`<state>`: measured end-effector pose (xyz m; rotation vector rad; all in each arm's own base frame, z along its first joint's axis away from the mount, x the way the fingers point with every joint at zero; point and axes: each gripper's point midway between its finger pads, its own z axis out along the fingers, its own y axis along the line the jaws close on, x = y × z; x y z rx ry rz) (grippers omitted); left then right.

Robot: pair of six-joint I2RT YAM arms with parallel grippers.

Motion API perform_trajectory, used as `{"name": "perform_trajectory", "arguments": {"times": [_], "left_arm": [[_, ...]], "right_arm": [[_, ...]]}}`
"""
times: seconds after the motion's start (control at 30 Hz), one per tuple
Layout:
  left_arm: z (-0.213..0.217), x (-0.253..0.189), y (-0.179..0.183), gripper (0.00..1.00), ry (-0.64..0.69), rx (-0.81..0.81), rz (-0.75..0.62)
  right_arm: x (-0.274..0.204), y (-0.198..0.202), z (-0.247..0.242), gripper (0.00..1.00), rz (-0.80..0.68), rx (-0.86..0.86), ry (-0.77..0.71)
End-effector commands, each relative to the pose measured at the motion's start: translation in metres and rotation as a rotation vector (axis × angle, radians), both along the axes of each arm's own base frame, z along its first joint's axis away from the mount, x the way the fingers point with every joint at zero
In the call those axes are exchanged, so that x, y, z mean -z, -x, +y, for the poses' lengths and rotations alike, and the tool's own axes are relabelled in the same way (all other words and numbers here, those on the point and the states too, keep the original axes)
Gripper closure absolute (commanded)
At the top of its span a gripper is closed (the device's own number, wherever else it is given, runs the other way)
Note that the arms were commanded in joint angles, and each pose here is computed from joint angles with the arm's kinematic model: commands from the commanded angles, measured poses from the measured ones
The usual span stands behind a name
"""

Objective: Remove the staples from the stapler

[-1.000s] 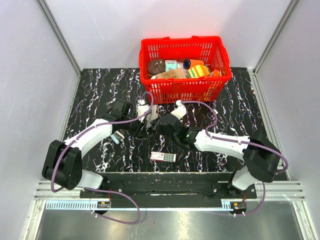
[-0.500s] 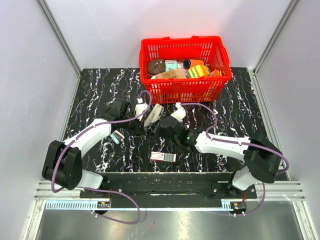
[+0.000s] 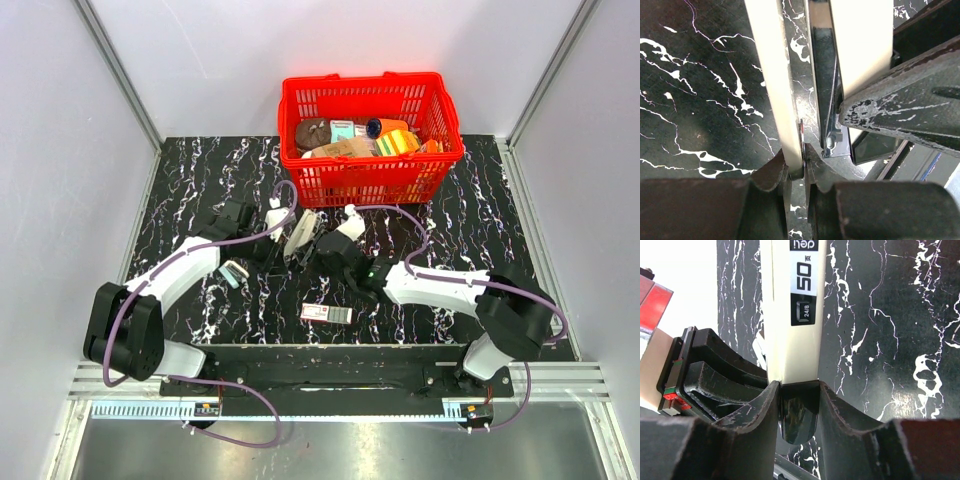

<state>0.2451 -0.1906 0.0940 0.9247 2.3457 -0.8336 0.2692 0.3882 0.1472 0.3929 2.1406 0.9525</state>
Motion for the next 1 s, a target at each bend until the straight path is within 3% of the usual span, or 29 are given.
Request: {"name": "perform_trajectory", "arguments": {"times": [0.0,0.27,0.4,0.77,0.97], "left_arm": [[-0.027,-0.059,-0.017,1.00,0.174,0.056,-0.138],[-0.028,-0.065,-0.018,1.00,0.204,0.045,-0.122],[-0.024,-0.063,-0.022,1.00,0.184,0.043,-0.149],[0.007,-0.050,-0.068,1.00,-0.007,-0.008,-0.306],[0.023,-0.033,-0.082,1.00,-0.111,-0.046,-0.365]], "right_arm": [[-0.048,-0.002,0.034,0.60,-0.066,-0.067,-0.154],[-0.045,-0.001,0.050,0.59,-0.050,-0.111,-0.179],[-0.047,0.001,0.050,0.72,-0.057,-0.128,-0.168],[-0.032,0.005,0.009,0.82,0.003,-0.254,-0.134],[-0.034,0.019,-0.010,0.82,0.009,-0.350,-0.078]]}}
